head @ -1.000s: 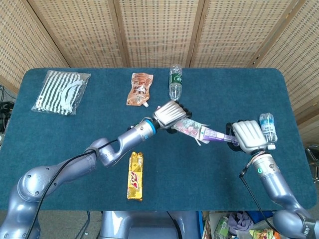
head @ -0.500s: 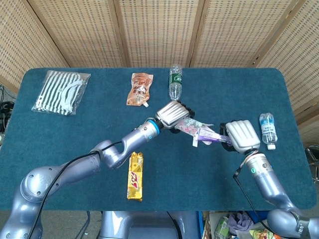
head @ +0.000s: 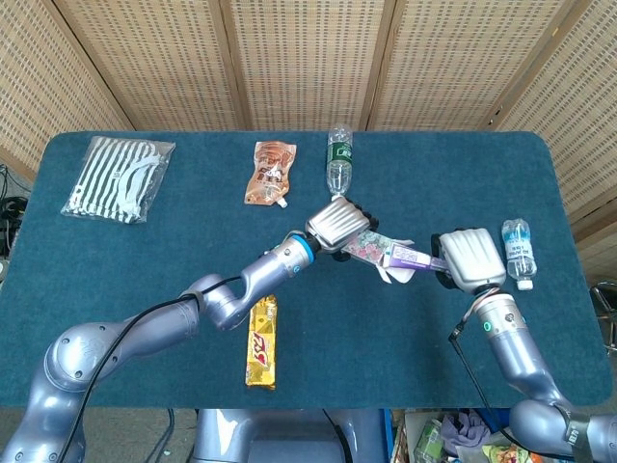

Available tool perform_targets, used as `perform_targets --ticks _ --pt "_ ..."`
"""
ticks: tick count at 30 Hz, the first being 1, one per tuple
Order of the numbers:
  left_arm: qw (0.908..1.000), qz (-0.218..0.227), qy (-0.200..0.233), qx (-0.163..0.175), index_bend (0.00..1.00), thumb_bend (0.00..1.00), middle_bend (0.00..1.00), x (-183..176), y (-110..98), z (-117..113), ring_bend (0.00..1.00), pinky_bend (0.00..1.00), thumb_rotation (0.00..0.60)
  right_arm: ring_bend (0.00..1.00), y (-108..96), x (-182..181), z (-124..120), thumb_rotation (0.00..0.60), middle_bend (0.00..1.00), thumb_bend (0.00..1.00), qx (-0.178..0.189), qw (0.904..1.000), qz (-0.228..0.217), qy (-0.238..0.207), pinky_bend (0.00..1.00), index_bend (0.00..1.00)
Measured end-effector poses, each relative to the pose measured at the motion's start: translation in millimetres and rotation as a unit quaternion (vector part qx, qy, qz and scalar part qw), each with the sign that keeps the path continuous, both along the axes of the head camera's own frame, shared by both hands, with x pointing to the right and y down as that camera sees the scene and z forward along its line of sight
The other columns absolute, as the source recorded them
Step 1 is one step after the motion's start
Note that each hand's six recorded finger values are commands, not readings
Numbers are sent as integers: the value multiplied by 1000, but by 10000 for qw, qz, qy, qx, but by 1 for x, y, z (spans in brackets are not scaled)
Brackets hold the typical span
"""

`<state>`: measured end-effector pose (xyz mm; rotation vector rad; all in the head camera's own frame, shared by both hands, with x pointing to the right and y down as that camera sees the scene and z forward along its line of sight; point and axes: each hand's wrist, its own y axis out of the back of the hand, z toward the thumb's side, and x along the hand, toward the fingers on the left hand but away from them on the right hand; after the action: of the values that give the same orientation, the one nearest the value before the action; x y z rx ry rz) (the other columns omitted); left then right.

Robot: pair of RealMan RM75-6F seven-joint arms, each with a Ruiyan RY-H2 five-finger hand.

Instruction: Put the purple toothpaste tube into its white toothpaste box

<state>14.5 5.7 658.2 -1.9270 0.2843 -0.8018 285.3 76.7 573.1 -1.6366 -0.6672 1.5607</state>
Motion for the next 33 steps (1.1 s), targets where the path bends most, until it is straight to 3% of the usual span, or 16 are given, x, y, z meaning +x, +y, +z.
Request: perform_targets --ticks 11,33 --pt "9997 53 -160 153 480 255 489 8 5 -1 421 425 600 486 2 3 6 600 618 672 -299 9974 -52 646 466 575" --pt "9998 -22 -179 28 485 256 495 25 18 4 422 427 600 490 -5 -14 9 600 618 672 -367 9969 -73 696 475 575"
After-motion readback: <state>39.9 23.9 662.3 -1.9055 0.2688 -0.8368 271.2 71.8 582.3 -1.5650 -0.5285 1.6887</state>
